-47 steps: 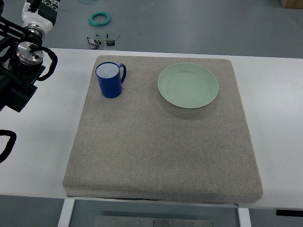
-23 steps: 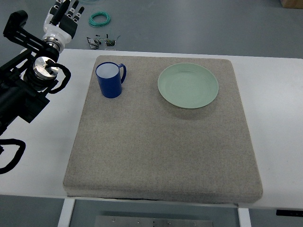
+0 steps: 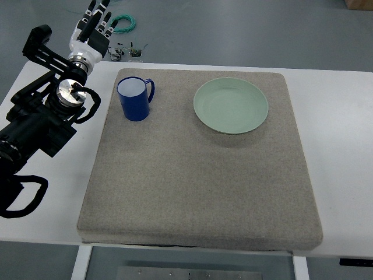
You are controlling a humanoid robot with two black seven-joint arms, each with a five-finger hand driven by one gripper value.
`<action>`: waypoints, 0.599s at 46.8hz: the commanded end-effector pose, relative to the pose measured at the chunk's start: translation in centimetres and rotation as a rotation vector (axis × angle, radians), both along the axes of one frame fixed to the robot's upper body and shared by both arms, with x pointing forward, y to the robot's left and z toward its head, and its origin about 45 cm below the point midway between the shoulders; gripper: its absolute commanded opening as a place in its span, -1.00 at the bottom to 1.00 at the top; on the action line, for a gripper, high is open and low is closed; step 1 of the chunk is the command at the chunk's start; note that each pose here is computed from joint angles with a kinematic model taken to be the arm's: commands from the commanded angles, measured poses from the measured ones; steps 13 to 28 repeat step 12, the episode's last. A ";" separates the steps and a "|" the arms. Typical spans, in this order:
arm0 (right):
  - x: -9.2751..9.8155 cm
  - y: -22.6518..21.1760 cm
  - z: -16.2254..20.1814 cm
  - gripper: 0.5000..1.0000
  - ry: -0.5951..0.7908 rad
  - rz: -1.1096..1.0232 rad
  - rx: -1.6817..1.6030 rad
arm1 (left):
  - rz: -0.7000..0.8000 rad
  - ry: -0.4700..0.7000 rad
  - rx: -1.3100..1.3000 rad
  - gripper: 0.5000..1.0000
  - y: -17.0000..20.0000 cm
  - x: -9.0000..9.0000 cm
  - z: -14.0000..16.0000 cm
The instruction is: Place cup left of plate with left hand
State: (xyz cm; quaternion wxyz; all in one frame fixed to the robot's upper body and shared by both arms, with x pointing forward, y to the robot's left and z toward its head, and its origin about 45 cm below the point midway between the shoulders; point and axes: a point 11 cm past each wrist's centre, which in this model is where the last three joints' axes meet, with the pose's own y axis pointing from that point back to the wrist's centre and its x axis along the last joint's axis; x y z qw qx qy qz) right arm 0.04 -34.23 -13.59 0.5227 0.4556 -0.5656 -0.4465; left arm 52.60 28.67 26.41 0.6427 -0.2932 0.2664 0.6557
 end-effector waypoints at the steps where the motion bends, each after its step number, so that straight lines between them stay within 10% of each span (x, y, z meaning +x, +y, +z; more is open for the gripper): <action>1: 0.0 0.0 0.0 0.73 0.000 0.000 0.000 | -0.001 0.000 0.000 0.98 -0.1 0.0 0.0; 28: 0.1 0.6 -0.1 0.73 -0.002 0.003 0.020 | -0.003 0.001 -0.001 0.98 -0.2 0.0 0.0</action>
